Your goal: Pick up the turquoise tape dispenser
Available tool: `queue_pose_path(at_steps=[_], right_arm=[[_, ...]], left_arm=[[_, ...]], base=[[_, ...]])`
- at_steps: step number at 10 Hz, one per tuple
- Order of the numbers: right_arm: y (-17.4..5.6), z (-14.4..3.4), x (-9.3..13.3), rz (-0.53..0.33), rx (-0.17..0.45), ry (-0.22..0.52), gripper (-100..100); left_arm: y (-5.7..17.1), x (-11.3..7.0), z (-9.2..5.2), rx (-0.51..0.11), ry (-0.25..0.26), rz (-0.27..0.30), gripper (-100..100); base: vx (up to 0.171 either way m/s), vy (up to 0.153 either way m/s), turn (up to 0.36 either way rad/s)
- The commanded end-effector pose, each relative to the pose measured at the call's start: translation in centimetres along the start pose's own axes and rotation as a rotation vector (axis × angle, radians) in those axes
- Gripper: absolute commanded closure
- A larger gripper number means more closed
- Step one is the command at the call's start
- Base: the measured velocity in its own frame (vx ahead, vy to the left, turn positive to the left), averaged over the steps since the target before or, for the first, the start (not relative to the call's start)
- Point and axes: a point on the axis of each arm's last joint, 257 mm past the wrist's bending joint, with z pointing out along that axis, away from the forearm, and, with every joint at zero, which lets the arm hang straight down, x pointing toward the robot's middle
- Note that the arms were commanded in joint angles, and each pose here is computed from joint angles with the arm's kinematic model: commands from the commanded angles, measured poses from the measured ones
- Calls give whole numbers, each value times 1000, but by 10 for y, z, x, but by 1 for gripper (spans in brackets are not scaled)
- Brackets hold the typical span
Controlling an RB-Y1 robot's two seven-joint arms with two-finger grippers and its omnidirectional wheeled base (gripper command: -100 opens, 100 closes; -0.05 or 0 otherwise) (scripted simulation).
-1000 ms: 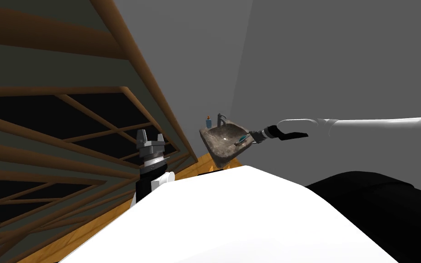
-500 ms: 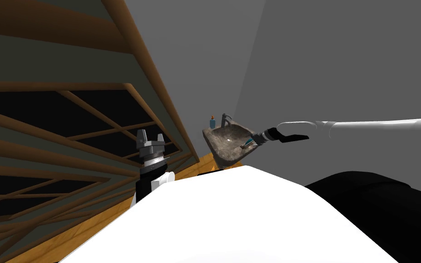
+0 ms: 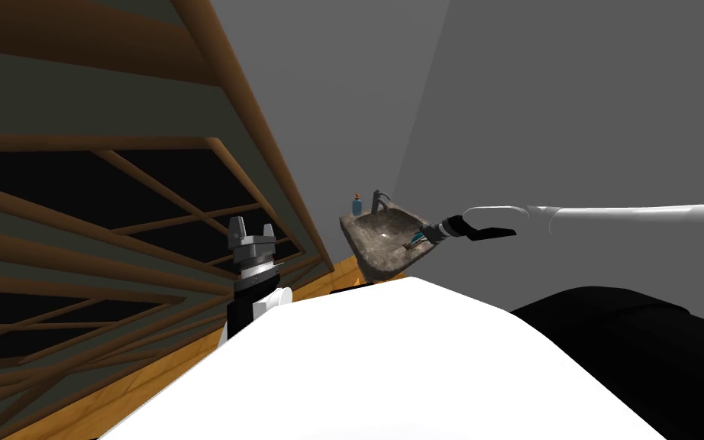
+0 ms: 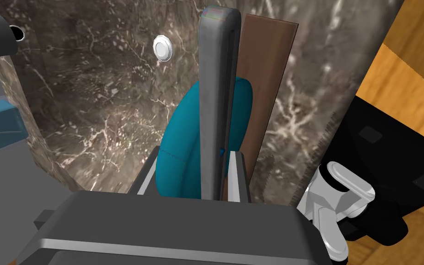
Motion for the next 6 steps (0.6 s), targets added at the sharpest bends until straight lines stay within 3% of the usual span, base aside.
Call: queue_pose_path(at_steps=[1,2,3,4,6], right_arm=[[0,0,0,0,0,0,100],[0,0,0,0,0,0,100],[0,0,0,0,0,0,0],[-11,-7,-2,-9,0,-2,100],[-12,-8,-1,-11,1,-1,100]], left_arm=[[0,0,0,0,0,0,0],[0,0,0,0,0,0,0],[0,0,0,0,0,0,0],[0,0,0,0,0,0,0],[0,0,0,0,0,0,0]], base=[[0,0,0],[0,0,0],[0,0,0],[-36,-15,-110],[-37,-22,-48]])
